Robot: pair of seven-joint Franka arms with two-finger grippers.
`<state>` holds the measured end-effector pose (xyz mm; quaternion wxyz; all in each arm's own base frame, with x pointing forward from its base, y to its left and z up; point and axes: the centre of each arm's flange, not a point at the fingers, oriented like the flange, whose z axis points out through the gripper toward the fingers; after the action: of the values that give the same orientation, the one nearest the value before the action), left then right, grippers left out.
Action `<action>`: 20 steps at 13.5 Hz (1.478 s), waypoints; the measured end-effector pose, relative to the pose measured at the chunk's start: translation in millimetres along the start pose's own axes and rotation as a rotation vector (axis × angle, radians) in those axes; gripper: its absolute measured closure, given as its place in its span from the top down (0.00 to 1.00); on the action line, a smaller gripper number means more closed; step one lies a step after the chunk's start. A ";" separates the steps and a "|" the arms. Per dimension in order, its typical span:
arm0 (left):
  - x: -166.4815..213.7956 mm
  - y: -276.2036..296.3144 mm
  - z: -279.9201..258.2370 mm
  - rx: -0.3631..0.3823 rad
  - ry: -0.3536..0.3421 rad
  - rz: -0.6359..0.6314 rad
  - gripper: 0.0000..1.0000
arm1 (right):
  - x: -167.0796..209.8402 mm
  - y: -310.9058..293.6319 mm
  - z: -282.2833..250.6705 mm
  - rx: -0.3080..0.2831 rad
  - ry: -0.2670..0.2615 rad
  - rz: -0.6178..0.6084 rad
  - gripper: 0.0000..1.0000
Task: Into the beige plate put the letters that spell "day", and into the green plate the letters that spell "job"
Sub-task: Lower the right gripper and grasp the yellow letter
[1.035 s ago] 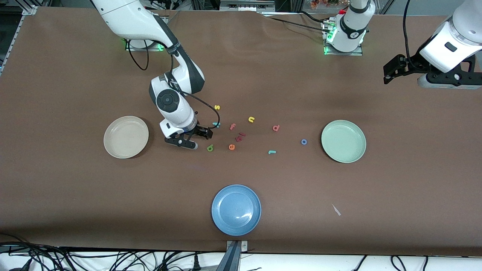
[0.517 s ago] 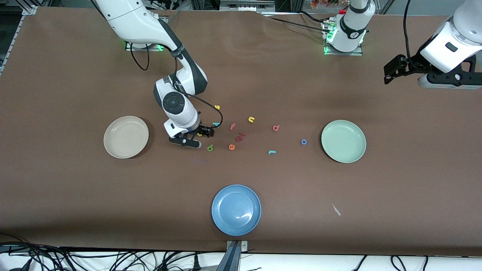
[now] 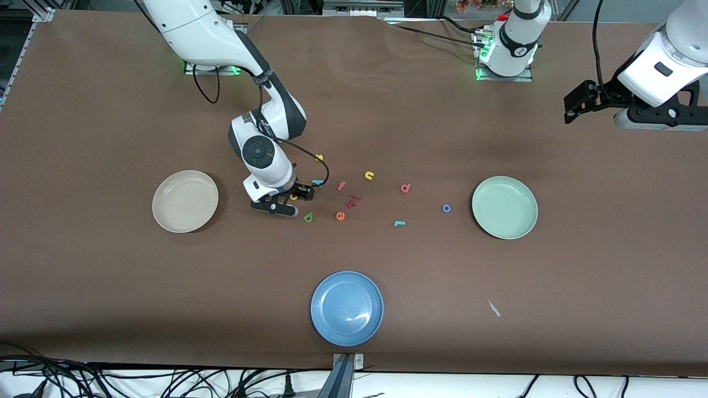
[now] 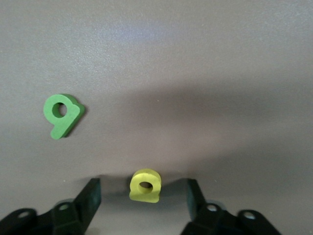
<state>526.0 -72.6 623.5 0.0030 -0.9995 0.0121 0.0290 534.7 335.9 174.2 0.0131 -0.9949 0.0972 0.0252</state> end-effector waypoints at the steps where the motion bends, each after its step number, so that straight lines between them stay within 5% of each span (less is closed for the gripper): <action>1: 0.0 0.0 0.0 0.000 0.000 0.000 1.00 | -0.3 0.3 0.8 -0.001 -0.002 -0.001 0.78; 15: 0.0 0.4 0.0 0.000 0.000 0.001 1.00 | 1.6 3.1 -3.2 -0.006 -0.001 0.002 0.31; 20: -0.1 0.7 0.1 0.000 0.000 0.001 1.00 | 1.9 2.9 -4.0 -0.005 -0.001 0.003 0.28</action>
<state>525.9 -73.3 623.5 0.0031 -0.9995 0.0127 0.0291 536.2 332.6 178.0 0.0104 -0.9947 0.0986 0.0260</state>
